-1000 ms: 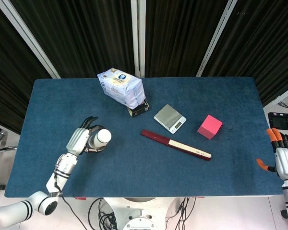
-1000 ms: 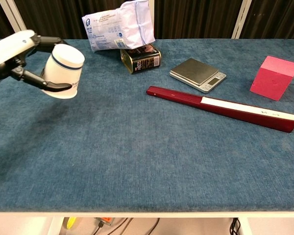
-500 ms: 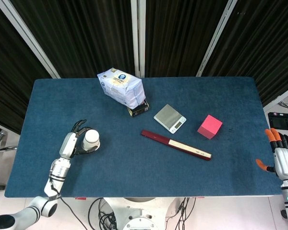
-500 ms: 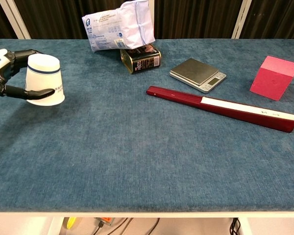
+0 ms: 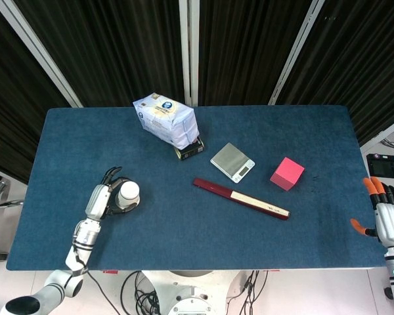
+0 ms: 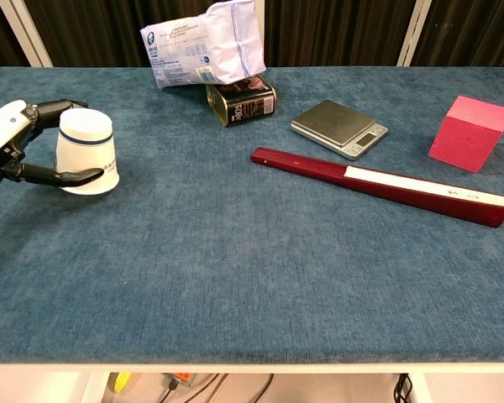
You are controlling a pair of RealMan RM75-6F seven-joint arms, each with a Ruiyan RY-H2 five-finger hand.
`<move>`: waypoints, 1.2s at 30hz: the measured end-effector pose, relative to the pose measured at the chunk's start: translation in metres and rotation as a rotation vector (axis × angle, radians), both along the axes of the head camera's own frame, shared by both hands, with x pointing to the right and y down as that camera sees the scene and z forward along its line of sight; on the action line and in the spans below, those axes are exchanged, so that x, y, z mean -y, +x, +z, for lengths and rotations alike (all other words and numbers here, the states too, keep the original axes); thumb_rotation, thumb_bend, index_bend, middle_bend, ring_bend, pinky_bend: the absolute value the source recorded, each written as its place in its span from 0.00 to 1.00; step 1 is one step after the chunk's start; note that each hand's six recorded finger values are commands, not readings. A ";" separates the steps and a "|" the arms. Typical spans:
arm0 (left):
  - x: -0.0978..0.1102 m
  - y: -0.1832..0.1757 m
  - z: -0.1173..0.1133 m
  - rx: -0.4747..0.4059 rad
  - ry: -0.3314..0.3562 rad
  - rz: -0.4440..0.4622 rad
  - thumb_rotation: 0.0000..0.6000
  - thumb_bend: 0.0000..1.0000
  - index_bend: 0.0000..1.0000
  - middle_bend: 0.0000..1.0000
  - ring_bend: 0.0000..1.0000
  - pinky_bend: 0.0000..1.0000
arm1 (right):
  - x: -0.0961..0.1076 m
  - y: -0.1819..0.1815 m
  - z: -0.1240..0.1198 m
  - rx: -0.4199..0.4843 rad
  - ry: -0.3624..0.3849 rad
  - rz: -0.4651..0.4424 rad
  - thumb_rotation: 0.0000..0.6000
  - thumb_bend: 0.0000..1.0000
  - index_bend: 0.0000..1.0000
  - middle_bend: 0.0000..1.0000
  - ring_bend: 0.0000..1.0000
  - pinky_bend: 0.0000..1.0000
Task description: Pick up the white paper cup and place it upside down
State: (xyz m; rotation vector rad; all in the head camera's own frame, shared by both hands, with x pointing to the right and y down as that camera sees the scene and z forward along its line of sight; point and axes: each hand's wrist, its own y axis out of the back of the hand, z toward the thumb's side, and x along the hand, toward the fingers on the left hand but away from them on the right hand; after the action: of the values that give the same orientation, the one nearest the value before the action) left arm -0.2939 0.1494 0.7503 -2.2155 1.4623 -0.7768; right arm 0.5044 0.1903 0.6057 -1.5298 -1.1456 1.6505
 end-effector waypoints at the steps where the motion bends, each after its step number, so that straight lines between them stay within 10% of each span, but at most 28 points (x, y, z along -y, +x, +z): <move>1: 0.000 0.000 0.000 -0.003 -0.003 0.000 1.00 0.16 0.29 0.25 0.03 0.03 | 0.000 0.000 0.000 0.000 -0.001 0.000 1.00 0.14 0.00 0.00 0.00 0.00; 14: -0.001 -0.003 -0.010 -0.055 0.013 -0.011 1.00 0.15 0.18 0.14 0.00 0.02 | 0.001 0.001 -0.002 -0.003 0.008 0.004 1.00 0.14 0.00 0.00 0.00 0.00; 24: 0.004 -0.039 -0.077 0.000 0.135 -0.008 1.00 0.14 0.13 0.14 0.00 0.02 | 0.001 0.003 -0.008 -0.023 0.021 0.005 1.00 0.14 0.00 0.00 0.00 0.00; 29: 0.000 -0.069 -0.120 0.226 0.164 0.008 1.00 0.15 0.12 0.14 0.04 0.11 | 0.000 0.002 -0.011 -0.061 0.030 -0.014 1.00 0.12 0.00 0.00 0.00 0.00; 36: -0.027 -0.113 -0.153 0.798 0.184 0.110 1.00 0.14 0.06 0.06 0.00 0.03 | -0.015 -0.008 -0.012 -0.094 0.063 -0.064 1.00 0.08 0.00 0.00 0.00 0.00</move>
State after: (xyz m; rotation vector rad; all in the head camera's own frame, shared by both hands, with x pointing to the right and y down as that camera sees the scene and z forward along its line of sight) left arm -0.4066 0.1768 0.5970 -1.5395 0.9508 -1.2350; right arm 0.4965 0.2054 0.5937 -1.4196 -1.0775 1.6120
